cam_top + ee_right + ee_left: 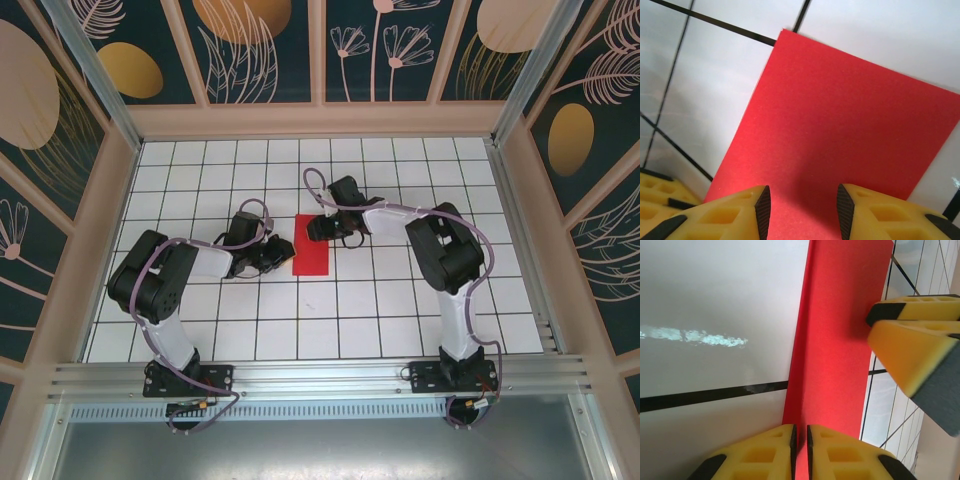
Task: Fold a paper plane with a square sheet of paper (pick it up from the middle)
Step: Fold the triangle a second time at the center of the table.
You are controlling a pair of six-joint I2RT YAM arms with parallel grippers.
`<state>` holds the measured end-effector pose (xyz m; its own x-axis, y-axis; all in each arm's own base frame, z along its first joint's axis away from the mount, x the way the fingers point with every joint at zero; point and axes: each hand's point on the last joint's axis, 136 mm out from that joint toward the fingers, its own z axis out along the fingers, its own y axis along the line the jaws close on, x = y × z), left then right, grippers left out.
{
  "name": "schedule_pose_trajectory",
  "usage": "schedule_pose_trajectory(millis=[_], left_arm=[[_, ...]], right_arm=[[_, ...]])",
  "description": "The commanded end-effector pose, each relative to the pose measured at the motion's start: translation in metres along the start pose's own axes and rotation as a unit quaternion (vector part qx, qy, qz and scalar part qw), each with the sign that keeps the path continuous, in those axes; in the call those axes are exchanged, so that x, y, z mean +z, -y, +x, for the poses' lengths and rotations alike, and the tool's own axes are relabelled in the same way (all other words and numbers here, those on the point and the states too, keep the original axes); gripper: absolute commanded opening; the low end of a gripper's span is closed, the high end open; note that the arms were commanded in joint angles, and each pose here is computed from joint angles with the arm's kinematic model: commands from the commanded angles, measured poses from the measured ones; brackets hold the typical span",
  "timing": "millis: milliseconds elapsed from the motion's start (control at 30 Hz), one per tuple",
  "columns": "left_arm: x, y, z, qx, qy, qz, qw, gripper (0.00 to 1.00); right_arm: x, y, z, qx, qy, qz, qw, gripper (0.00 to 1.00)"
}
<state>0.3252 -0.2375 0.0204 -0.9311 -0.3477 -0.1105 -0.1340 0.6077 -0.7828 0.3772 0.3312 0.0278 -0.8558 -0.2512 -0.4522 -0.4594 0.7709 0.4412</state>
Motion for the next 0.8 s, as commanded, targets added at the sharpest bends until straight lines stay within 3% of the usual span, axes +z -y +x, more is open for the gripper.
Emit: schedule_pose_trajectory(millis=[0, 267, 767], left_arm=[[0.000, 0.015, 0.004, 0.011, -0.014, 0.030, 0.999, 0.23], [-0.009, 0.038, 0.021, 0.035, -0.035, 0.065, 0.997, 0.36], [-0.020, 0.080, 0.015, 0.059, -0.016, 0.125, 0.990, 0.40]], right_arm=[[0.007, 0.010, 0.004, 0.029, -0.012, 0.022, 0.999, 0.43], [0.012, 0.017, 0.011, 0.044, -0.022, 0.031, 0.998, 0.43], [0.010, 0.019, 0.009, 0.082, -0.020, 0.016, 0.996, 0.43]])
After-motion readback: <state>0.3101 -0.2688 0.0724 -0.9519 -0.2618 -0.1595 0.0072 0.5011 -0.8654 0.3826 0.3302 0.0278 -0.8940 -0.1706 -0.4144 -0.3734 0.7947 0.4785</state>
